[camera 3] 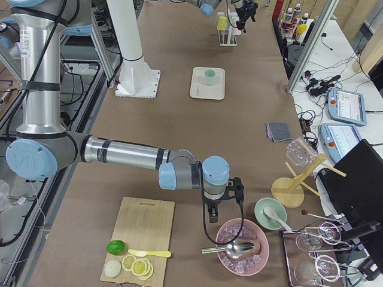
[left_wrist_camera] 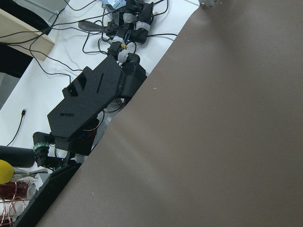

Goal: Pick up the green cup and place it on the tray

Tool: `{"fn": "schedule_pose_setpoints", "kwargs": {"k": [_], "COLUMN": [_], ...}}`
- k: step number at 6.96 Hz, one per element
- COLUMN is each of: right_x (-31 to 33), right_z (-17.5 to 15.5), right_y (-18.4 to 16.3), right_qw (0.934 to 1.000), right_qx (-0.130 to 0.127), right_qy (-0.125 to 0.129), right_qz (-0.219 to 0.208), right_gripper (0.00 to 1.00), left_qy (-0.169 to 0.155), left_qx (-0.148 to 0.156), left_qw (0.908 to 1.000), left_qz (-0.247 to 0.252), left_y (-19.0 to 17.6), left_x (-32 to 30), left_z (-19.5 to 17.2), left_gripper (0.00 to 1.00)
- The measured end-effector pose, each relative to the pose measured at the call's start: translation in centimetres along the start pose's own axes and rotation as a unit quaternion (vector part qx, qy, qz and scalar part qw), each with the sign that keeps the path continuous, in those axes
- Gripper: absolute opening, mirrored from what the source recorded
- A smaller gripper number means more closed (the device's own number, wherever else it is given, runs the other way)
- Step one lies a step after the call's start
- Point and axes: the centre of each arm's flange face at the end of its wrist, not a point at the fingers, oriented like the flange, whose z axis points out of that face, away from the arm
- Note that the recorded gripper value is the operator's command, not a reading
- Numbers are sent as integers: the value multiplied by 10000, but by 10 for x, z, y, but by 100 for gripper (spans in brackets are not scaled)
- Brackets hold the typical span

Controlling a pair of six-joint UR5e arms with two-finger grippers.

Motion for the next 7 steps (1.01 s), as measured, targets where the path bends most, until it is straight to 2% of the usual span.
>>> {"fn": "schedule_pose_setpoints", "kwargs": {"k": [2, 4, 7], "right_x": [-3, -12, -24], "right_z": [0, 2, 0], "right_y": [-1, -7, -15], "right_qw": [10000, 9999, 9997], "right_qx": [-1, -18, 5], "right_qy": [10, 23, -38], "right_qz": [-38, -131, -250], "right_gripper": [100, 100, 100], "left_qy": [498, 898, 1235], "left_qx": [-284, -527, -840], "left_qw": [9974, 9916, 9805], "left_qz": [-443, -768, -1275], "left_y": [53, 127, 233], "left_x": [-74, -142, -220], "left_z": [0, 1, -7], "left_gripper": [99, 99, 99]}}
